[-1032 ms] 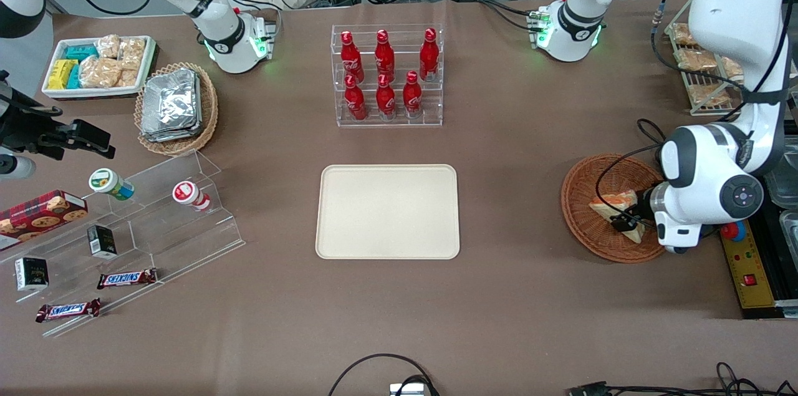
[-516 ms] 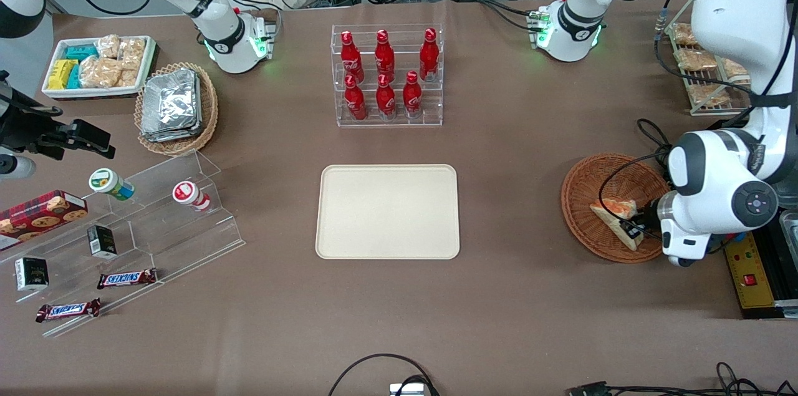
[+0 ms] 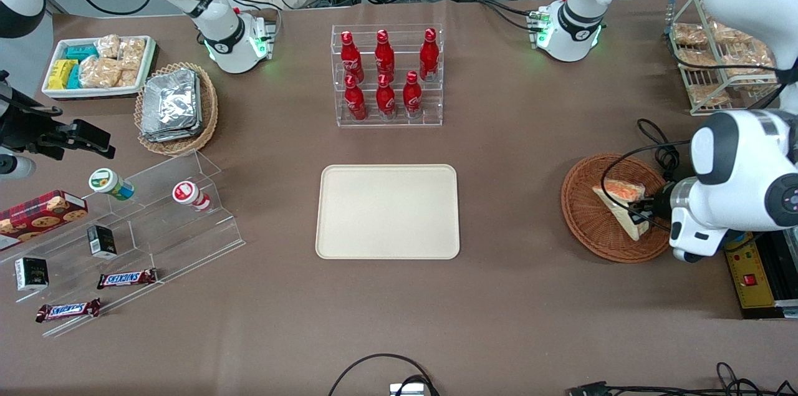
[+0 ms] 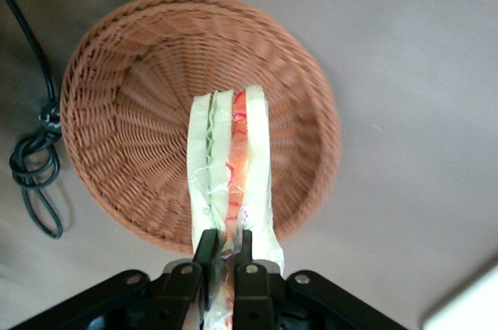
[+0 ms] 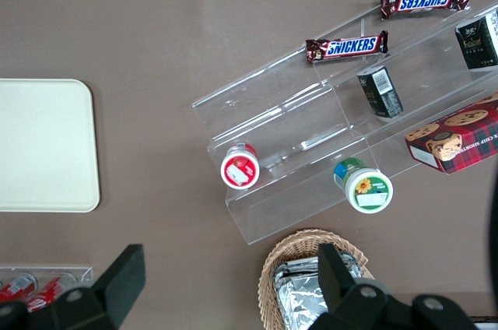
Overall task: Place sandwich from basket to tray
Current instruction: 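Lift the sandwich and carry it with the left gripper to the tray, then lower the sandwich onto the tray and open the left gripper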
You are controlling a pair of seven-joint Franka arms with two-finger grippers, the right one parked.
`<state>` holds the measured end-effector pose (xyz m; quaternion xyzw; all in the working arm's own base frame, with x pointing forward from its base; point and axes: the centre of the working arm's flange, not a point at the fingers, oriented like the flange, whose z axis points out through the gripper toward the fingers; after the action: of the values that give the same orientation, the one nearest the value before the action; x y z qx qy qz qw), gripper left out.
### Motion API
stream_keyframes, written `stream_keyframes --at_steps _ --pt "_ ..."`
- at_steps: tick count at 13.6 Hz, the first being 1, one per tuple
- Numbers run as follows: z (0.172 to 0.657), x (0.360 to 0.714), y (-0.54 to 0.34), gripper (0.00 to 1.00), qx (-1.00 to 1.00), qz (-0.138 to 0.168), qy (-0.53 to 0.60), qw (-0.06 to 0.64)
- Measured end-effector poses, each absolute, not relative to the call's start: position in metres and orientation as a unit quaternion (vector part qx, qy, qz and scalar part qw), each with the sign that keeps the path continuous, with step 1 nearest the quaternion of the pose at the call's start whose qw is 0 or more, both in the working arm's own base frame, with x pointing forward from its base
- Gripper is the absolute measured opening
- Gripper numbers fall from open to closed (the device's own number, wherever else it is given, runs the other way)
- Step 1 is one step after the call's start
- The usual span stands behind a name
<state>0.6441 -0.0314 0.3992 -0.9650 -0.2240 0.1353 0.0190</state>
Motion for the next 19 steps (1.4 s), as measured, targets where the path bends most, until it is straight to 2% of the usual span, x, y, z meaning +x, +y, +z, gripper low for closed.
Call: stream_keyframes --at_steps 4,7,9,12,16,19 --pt "0.470 0.641 -0.131 0.14 -0.984 0.108 -0.140 -0.016" --pt "0.473 0.626 -0.218 0.14 -0.992 0.099 -0.067 -0.044" --pt "0.445 0.622 -0.273 0.14 -0.995 0.084 -0.024 -0.046" --pt "0.376 0.607 -0.359 0.14 -0.997 0.063 0.042 -0.034" --pt "0.298 0.596 -0.404 0.14 -0.994 0.064 0.078 -0.033" --pt "0.267 0.590 -0.412 0.14 -0.993 0.080 0.076 -0.029"
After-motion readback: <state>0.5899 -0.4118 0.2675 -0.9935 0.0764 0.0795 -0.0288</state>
